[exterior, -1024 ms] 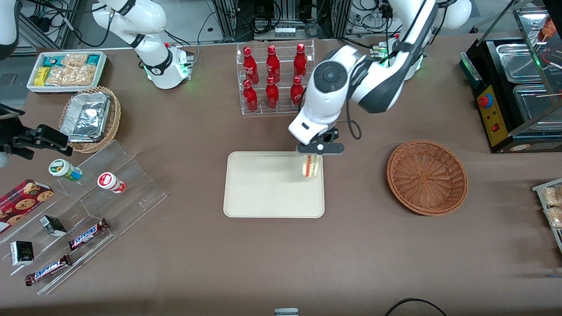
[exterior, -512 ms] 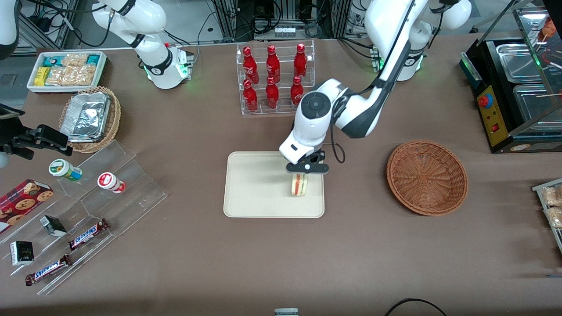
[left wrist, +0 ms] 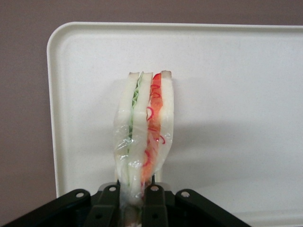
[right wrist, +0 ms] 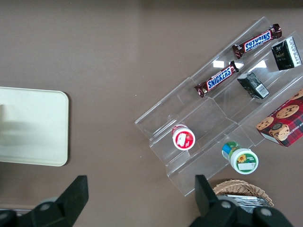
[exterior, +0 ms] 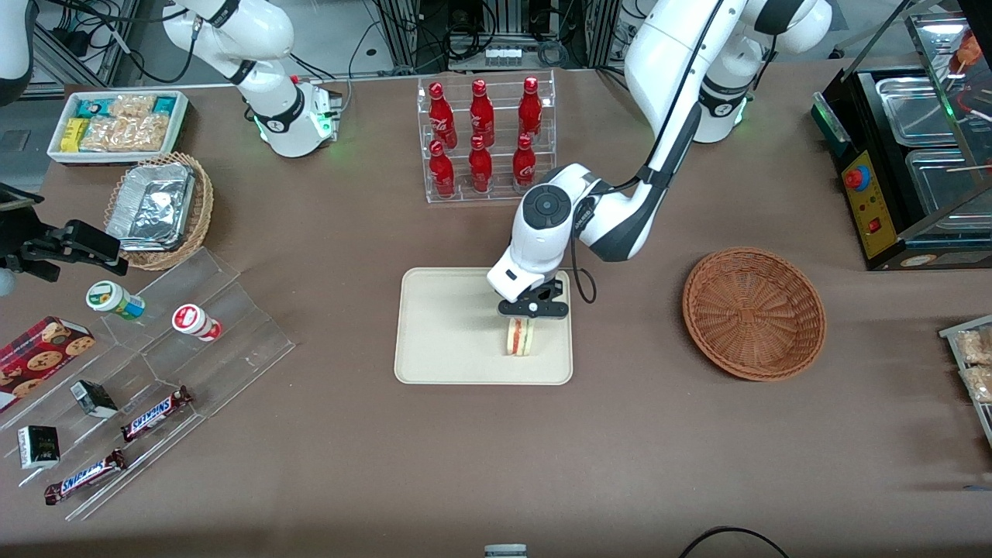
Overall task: Place sandwich from basket to tray
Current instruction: 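Lower the held sandwich onto the tray, then open the left gripper and raise it off the sandwich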
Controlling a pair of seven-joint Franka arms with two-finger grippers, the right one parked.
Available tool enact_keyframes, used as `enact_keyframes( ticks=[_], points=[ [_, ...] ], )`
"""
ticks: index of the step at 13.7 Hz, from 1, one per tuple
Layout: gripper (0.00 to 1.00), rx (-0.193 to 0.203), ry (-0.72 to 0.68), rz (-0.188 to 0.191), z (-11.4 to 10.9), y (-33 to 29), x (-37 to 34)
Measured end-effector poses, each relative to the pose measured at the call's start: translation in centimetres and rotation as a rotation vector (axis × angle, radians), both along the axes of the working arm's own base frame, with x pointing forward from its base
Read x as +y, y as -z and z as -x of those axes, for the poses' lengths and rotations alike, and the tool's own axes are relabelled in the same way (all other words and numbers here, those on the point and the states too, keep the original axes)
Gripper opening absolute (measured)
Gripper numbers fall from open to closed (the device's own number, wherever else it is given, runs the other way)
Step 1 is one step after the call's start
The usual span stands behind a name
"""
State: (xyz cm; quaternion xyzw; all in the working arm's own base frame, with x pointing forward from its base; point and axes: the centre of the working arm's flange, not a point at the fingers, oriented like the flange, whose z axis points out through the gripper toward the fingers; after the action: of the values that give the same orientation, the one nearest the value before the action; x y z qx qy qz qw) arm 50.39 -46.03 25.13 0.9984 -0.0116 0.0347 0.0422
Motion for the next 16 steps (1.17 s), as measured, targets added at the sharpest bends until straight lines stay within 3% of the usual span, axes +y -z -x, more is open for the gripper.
enact_keyframes(
  ticks=[3, 4, 7, 11, 12, 16],
  points=[
    [0.19, -0.013, 0.004, -0.013, -0.4, 0.2, 0.4],
    [0.25, -0.019, 0.009, -0.023, -0.5, 0.4, 0.5],
    [0.55, -0.024, 0.012, -0.031, -0.6, 0.7, 0.6],
    [0.95, -0.049, -0.017, -0.009, -1.3, -1.6, -0.1],
    [1.00, -0.044, -0.020, -0.016, -1.4, -3.3, -0.3],
    [1.00, -0.012, -0.031, -0.063, -0.6, -15.5, 0.7]
  ],
)
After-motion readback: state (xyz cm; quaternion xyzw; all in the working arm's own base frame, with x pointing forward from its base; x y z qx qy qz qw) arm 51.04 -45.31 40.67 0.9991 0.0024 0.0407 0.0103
